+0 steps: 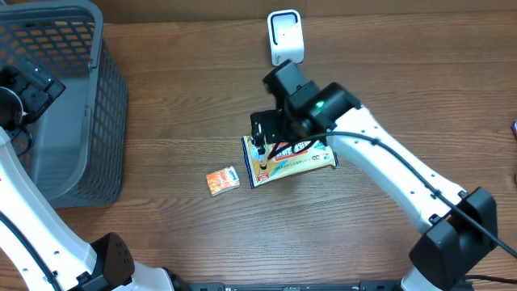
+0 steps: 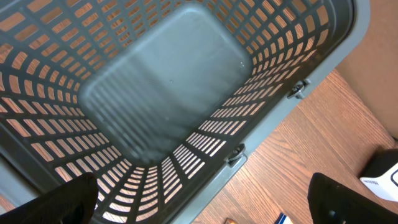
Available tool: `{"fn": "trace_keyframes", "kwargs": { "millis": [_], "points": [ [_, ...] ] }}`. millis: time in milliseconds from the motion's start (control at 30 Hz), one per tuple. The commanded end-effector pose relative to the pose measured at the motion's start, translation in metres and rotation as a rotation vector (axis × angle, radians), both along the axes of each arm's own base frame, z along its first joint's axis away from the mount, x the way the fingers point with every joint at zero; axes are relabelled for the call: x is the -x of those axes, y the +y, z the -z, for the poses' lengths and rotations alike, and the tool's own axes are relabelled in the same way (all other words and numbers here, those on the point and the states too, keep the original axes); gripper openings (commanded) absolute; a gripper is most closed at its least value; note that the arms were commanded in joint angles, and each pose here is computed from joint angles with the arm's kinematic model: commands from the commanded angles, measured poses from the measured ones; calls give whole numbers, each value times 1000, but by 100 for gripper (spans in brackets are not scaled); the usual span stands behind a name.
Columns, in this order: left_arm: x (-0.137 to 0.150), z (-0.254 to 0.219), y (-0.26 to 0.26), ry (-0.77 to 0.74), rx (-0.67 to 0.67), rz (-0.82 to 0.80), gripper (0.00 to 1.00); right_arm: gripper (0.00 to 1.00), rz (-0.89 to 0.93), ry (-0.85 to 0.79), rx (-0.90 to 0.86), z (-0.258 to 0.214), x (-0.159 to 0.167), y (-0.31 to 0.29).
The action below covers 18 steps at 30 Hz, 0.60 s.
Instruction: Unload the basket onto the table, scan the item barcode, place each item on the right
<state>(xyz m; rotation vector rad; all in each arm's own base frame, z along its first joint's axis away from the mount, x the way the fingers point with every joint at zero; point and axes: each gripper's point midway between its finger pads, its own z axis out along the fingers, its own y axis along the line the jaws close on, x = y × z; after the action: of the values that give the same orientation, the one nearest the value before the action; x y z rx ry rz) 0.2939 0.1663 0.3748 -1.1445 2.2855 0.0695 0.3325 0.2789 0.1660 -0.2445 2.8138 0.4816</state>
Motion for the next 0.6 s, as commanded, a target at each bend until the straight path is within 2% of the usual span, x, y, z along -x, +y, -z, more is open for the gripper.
{"fn": "trace_keyframes", "kwargs": {
  "millis": [0, 67, 200, 367, 433, 567],
  "points": [
    [0, 0, 1, -5, 8, -10, 100, 100, 123, -19, -52, -20, -34, -32],
    [0, 0, 1, -5, 8, -10, 100, 100, 151, -13, -27, -18, -44, -59],
    [0, 0, 1, -5, 8, -10, 100, 100, 91, -20, 53, -9, -54, -105],
    [0, 0, 1, -5, 8, -10, 100, 100, 128, 10, 66, 15, -58, -132],
    [0, 0, 1, -5, 8, -10, 100, 100, 59, 9, 62, 27, -54, -127],
    [0, 0, 1, -5, 8, -10, 100, 100, -208, -43, 139, 49, -38, -111]
  ]
}}
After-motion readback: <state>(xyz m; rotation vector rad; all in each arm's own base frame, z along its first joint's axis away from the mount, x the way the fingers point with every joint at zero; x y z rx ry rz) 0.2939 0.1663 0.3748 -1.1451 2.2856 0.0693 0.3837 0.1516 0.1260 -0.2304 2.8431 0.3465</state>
